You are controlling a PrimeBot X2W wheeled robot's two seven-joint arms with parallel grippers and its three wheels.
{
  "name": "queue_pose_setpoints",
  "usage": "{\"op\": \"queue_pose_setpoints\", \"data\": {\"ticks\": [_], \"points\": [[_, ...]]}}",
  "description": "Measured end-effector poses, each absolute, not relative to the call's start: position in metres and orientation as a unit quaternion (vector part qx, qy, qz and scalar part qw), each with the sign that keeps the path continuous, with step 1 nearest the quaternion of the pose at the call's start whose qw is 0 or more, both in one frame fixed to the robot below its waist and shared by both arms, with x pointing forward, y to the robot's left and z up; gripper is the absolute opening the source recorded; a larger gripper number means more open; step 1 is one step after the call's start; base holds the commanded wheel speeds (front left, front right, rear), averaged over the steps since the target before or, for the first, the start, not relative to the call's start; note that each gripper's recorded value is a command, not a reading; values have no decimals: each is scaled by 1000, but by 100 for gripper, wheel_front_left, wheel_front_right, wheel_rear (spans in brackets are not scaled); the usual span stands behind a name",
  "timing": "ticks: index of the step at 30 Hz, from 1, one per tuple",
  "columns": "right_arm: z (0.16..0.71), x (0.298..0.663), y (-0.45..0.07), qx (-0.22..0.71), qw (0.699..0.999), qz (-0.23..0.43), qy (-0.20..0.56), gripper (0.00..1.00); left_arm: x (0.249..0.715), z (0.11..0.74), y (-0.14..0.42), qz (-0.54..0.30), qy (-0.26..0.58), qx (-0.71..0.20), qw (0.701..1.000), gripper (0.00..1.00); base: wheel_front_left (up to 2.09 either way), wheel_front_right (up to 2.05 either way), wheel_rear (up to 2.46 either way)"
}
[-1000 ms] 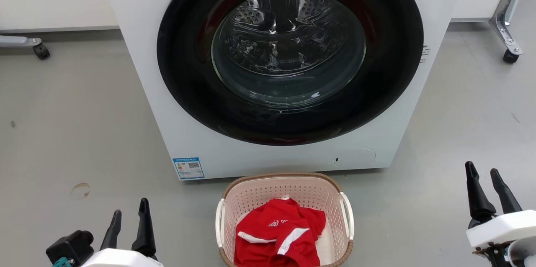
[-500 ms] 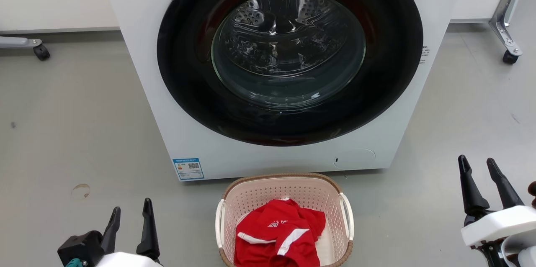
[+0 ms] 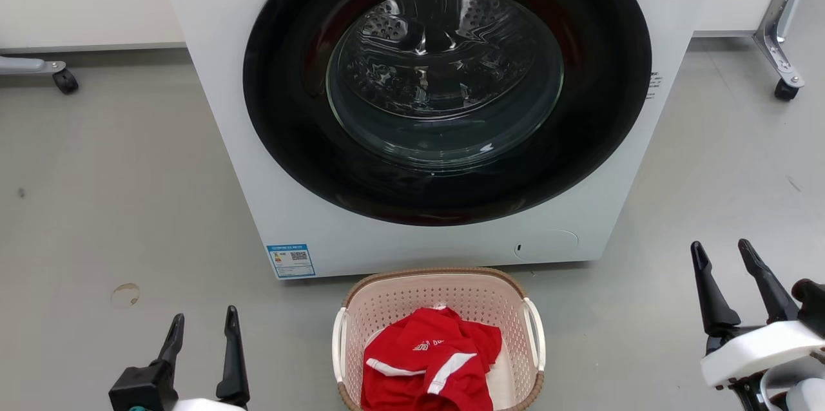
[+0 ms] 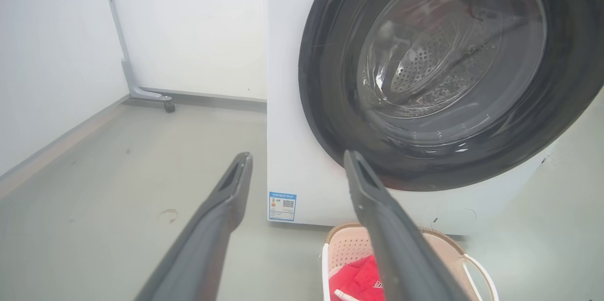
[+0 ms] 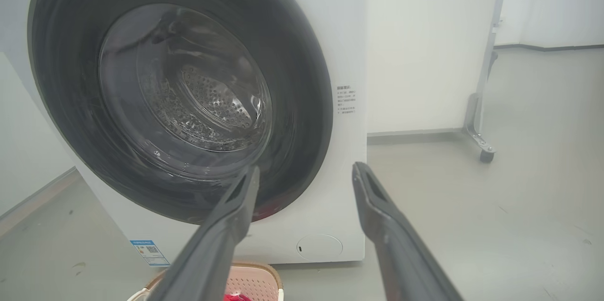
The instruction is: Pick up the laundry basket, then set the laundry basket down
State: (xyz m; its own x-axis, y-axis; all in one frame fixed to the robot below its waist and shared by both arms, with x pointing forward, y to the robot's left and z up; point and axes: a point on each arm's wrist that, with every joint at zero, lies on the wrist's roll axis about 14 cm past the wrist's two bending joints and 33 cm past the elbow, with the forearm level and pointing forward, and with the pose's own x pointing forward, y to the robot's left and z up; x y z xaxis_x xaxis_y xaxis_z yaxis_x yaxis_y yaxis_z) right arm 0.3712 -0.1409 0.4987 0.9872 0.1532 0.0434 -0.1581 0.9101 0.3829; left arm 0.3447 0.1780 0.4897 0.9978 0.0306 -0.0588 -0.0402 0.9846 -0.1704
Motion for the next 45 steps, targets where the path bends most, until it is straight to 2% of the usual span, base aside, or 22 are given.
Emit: {"op": "queue_pose_setpoints", "data": {"ticks": [8,27,39,45], "points": [[503,370,-136,160,982,93,-19,100,342,494,174,9,11,-46,999,100,0,0,0],[508,375,-137,158,983,94,-26,100,342,493,173,5,14,-40,999,100,0,0,0],[489,380,-140,164,983,85,-1,100,349,474,167,-3,45,-44,998,100,0,0,0],[469,395,-142,169,982,80,26,100,366,456,157,-9,68,-64,996,100,0,0,0]]}}
